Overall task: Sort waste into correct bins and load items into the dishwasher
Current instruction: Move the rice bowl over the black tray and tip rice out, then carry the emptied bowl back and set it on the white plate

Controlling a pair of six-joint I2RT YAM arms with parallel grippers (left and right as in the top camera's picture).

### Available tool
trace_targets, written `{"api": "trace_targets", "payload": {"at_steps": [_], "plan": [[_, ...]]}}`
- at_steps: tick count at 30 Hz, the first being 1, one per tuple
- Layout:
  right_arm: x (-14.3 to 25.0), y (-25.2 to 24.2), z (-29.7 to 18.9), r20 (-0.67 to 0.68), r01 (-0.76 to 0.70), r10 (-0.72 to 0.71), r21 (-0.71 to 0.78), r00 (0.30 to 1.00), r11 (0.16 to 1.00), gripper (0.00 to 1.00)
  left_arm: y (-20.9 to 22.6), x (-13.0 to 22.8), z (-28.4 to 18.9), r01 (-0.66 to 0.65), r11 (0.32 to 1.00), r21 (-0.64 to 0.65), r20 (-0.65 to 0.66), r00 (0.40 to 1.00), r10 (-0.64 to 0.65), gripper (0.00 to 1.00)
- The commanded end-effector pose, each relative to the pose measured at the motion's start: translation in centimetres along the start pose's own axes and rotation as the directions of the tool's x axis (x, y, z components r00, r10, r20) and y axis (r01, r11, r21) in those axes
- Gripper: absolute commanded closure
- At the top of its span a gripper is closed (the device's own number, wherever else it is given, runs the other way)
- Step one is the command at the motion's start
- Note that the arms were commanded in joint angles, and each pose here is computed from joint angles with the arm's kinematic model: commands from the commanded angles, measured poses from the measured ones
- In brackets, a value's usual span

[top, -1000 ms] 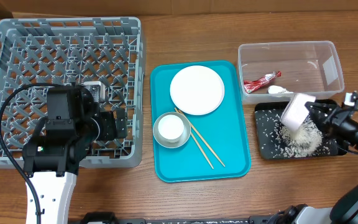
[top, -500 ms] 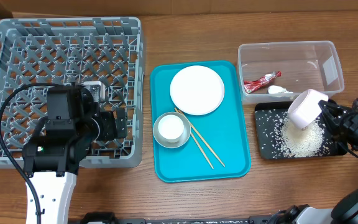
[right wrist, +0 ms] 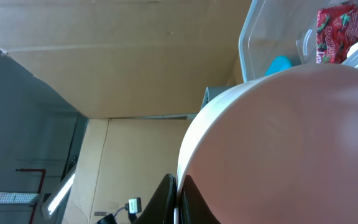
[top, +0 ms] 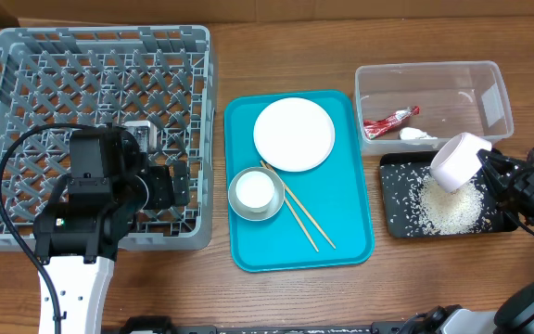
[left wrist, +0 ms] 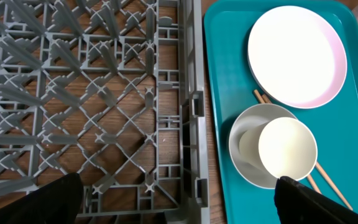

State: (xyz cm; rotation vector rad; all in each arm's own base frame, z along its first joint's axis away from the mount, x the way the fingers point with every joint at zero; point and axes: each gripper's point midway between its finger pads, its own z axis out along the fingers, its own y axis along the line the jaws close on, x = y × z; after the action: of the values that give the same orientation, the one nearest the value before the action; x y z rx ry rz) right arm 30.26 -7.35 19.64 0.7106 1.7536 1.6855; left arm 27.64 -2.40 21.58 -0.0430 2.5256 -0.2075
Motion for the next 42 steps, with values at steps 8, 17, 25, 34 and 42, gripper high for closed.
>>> {"api": "trace_targets", "payload": {"at_steps": [8, 17, 25, 34, 42], "plan": [[2.2, 2.4, 3.1, -0.124, 0.123, -0.128, -0.046, 0.984, 0.991, 0.96, -0.4, -0.9, -0.4, 0.005, 1.0, 0.013, 0.025, 1.0, -0.006, 0.0], [4.9, 6.5, 9.4, -0.315, 0.426, -0.376, 0.108, 0.871, 0.898, 0.96, -0.4, -0.9, -0.4, 0.005, 1.0, 0.014, 0.025, 1.0, -0.006, 0.0], [9.9, 6.8, 17.6, -0.506, 0.754, -0.593, 0.199, 0.626, 0.626, 0.96, -0.4, -0.8, -0.4, 0.006, 1.0, 0.014, 0.025, 1.0, -0.006, 0.0], [13.5, 2.7, 23.9, -0.621, 0.939, -0.704, 0.225, 0.345, 0.261, 0.96, -0.4, -0.8, -0.4, 0.006, 1.0, 0.014, 0.025, 1.0, -0.006, 0.0], [16.6, -4.1, 28.0, -0.719, 0.962, -0.647, 0.121, 0.255, 0.245, 0.96, -0.4, -0.8, -0.4, 0.006, 1.0, 0.014, 0.024, 1.0, -0.006, 0.0]]}}
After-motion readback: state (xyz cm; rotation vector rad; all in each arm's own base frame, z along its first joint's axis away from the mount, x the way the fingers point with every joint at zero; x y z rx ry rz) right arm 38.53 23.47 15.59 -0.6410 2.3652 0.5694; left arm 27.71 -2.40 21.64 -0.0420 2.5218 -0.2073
